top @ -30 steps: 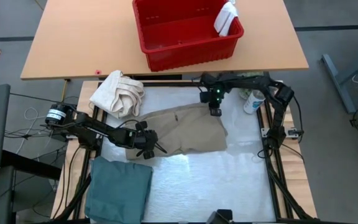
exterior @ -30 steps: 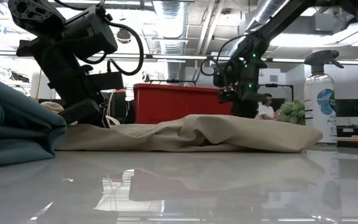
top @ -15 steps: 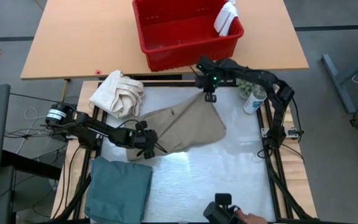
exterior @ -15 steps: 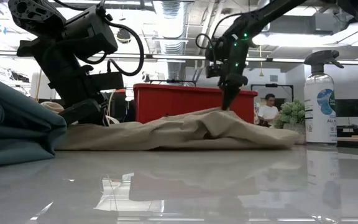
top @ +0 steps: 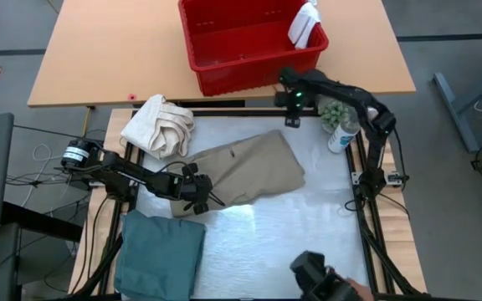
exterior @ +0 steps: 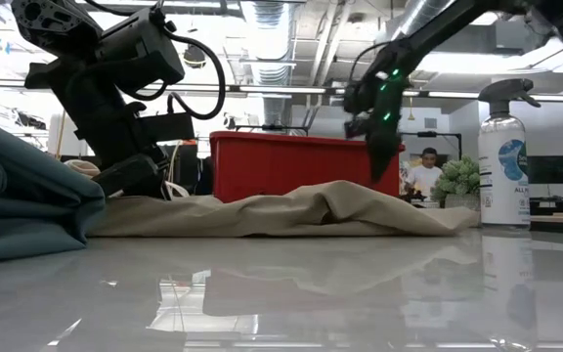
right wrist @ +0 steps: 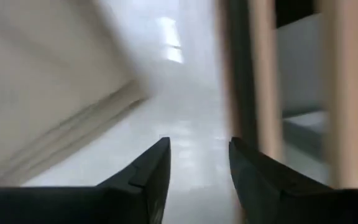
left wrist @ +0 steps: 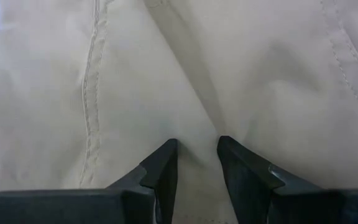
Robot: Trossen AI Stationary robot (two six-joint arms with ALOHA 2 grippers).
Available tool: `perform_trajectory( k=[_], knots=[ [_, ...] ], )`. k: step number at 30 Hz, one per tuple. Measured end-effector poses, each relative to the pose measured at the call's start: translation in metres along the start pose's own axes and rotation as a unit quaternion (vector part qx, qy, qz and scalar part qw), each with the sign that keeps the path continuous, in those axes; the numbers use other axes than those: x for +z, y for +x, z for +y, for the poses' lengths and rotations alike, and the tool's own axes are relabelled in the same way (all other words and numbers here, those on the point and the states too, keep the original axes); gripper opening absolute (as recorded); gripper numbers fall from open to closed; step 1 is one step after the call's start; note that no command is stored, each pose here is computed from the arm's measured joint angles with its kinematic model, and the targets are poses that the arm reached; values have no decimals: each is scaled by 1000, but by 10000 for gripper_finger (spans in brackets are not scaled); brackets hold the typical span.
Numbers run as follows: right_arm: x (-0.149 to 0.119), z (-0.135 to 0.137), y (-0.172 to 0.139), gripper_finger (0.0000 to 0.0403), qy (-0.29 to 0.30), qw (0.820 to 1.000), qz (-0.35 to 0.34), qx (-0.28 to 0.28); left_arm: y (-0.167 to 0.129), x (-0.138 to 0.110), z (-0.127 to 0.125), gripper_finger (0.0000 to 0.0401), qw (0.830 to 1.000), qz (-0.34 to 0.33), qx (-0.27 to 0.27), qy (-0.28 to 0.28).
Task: Fold Laundry from Bin
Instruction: Fold the brown shorts
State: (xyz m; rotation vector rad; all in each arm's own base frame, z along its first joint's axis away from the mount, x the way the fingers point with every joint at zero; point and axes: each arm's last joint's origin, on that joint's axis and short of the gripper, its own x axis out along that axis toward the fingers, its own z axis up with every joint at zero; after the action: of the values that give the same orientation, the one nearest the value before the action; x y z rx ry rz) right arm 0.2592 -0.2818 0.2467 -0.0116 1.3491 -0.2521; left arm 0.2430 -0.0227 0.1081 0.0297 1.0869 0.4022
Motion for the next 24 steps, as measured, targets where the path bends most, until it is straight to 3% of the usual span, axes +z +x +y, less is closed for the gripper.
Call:
perform_trajectory(
  k=[3,5,8,11,14,24],
  knots=[
    [-9,12,-30,192,36,990,-66,120,0,0,0,115,1000,-1,4,0],
    [-9,28,-48,191,41,968,-125,213,0,0,0,115,1000,-3,6,0],
    [-9,65,-70,186,-5,946,-165,279,0,0,0,115,1000,-3,7,0],
    [-16,105,-83,183,-81,961,-130,228,0,0,0,115,1000,-3,6,-4],
    [-31,143,-75,187,-131,970,-74,191,0,0,0,115,1000,-3,6,-9],
    [-65,219,-26,230,-167,976,-17,137,0,0,0,115,1000,-6,4,-9]
  ],
)
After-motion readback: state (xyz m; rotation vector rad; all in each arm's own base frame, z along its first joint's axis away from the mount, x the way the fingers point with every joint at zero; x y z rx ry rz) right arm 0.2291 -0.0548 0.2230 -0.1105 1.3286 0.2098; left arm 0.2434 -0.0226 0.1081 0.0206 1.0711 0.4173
